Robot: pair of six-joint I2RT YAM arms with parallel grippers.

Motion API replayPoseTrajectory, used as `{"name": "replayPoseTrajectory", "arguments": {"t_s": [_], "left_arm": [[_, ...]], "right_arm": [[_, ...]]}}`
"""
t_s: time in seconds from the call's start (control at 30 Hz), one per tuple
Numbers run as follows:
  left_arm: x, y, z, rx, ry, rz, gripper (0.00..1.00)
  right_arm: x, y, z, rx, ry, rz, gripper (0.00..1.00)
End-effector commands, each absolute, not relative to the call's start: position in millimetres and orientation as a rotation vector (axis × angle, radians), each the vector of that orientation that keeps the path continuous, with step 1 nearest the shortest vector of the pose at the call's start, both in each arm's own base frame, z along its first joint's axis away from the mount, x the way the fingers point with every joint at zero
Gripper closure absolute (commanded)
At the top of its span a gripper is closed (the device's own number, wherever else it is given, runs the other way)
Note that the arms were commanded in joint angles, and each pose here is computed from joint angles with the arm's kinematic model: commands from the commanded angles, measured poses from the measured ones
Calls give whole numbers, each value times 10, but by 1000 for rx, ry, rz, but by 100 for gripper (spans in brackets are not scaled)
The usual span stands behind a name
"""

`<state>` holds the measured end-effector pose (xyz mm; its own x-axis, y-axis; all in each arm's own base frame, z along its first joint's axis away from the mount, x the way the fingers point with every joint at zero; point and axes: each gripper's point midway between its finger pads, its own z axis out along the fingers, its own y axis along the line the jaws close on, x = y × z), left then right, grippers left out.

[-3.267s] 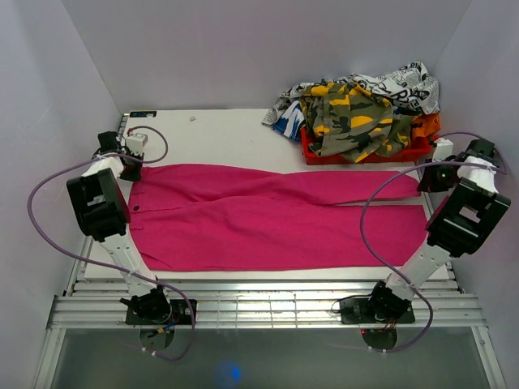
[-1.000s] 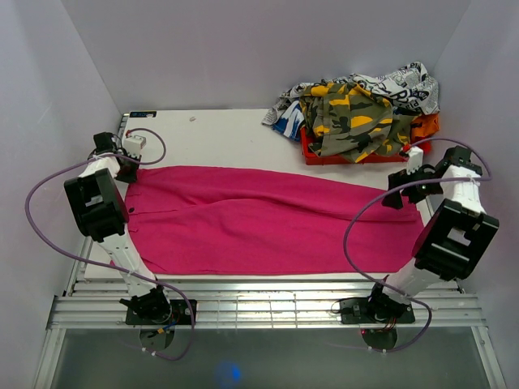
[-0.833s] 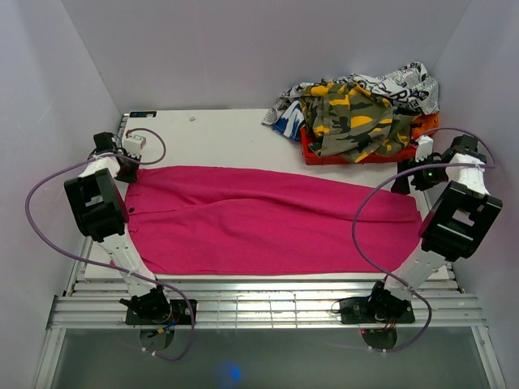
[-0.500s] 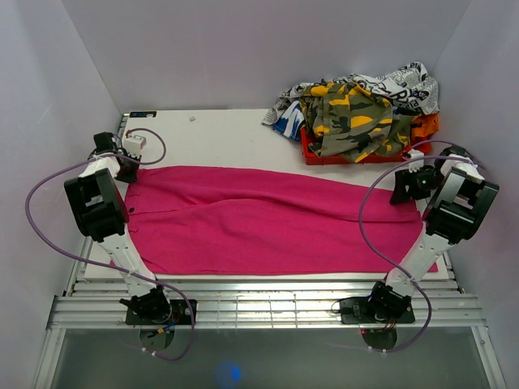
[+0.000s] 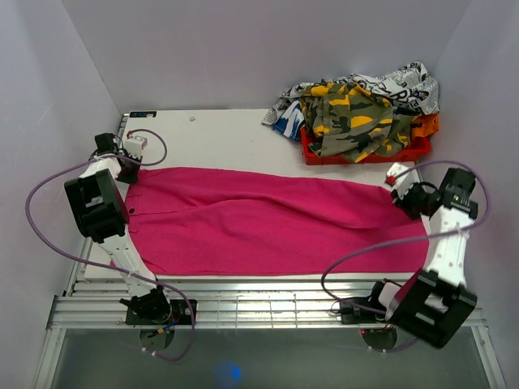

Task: Fold and stack the trousers
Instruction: Flatten the trousers out

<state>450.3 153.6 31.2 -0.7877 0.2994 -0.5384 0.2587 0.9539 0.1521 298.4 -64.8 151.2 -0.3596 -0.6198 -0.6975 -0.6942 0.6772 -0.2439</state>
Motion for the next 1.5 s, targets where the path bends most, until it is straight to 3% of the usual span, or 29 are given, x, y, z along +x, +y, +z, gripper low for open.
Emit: {"name": "replayPoseTrajectory", "arguments": {"t_s": [0.0,0.13,0.23,0.3,0.37,0.5,0.8,0.93,1.0,1.47], "left_arm": [[4310,1461,301,382,2571,69,100],[4329,1440,289,372,2570,52,100],[4344,1439,301,369,2566,49,100],[4346,1436,304,368,2566,47,100],[4350,1434,303,366,2565,45,100],[4339,1420,268,356,2573,27,100],[4337,1403,238,357,2577,17,100],[4333,1384,218,359,2577,3,100],[4344,1382,225,358,2574,0,100],[4342,1366,167,351,2577,-19,100]], "right_arm": [[2652,-489,1275,-1366,1869,-70,92],[2122,-264,939,-1733,1635,-244,91],[1785,-40,777,-1815,1594,-147,73],[1605,76,781,-1829,1601,-63,31],[1594,88,854,-1792,1627,-53,1],[1729,1,1080,-1639,1769,16,9],[2184,-96,1585,-1001,2229,580,10],[2122,-26,1352,-816,2362,785,1],[2051,10,1250,-788,2393,841,12],[2068,-377,613,-444,2660,676,17]]}}
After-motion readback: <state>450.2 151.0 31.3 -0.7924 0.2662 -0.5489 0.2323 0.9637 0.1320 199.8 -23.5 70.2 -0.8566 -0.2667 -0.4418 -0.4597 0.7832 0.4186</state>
